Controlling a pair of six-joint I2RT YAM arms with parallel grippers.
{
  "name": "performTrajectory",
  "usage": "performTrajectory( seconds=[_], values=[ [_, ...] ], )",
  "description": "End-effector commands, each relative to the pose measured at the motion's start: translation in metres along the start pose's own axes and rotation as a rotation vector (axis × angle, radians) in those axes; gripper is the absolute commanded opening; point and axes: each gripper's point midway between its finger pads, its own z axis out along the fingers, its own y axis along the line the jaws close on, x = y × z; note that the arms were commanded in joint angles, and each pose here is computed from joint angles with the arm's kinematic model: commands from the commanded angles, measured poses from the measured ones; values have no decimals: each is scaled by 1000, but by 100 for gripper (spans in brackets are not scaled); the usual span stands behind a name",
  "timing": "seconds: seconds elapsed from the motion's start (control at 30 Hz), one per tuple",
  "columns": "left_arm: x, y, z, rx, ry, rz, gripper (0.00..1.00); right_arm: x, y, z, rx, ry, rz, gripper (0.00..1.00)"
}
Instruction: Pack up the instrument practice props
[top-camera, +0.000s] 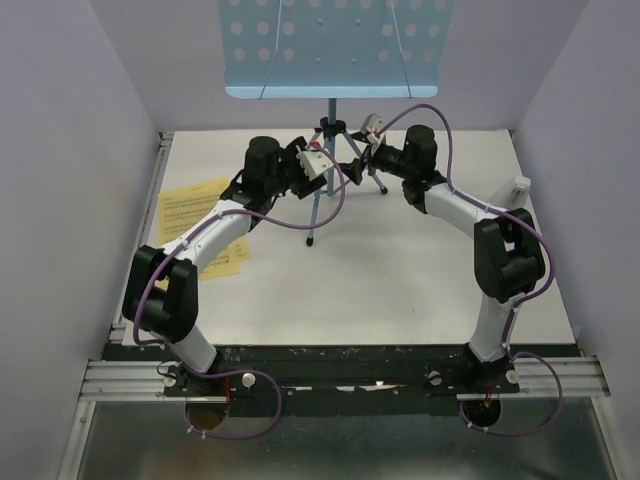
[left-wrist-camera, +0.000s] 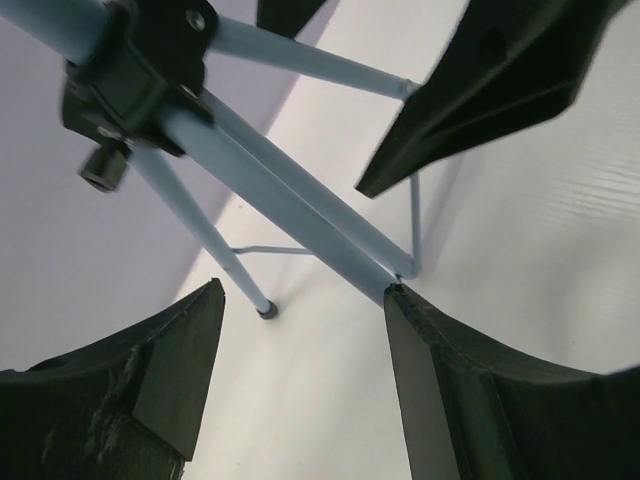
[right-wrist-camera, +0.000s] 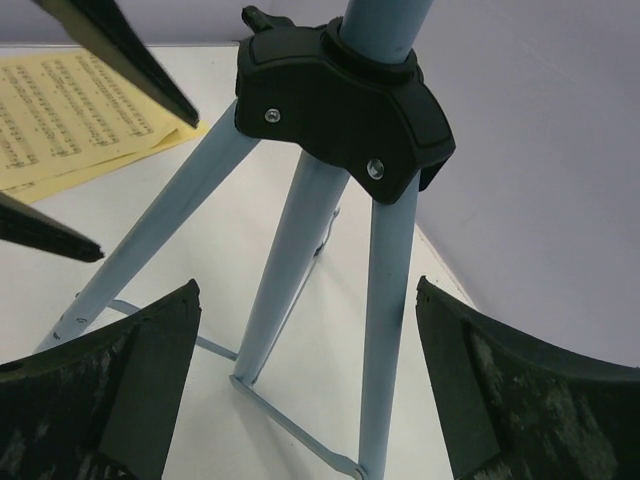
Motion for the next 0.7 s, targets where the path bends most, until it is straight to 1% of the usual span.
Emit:
performTrajectory(
  seconds=[0.0, 0.17, 0.3, 0.57, 0.63, 0.67],
  values=[
    [3, -33, -17, 74, 4, -112, 74, 0, -7, 4, 8, 18, -25, 93],
    [25, -50, -24, 82, 48, -152, 75, 5, -14, 5, 30, 43, -76, 85],
    [38, -64, -19, 117, 70, -188, 77, 9, -15, 6, 11, 68, -113, 80],
    [68, -84, 4, 166, 115, -295, 75, 10, -14, 5, -19, 110, -128, 76],
    [70, -92, 6, 199, 110, -316, 73, 11, -14, 4, -24, 121, -126, 76],
    [70, -99, 7, 231, 106, -327, 70, 12, -13, 3, -26, 127, -122, 76]
  ],
)
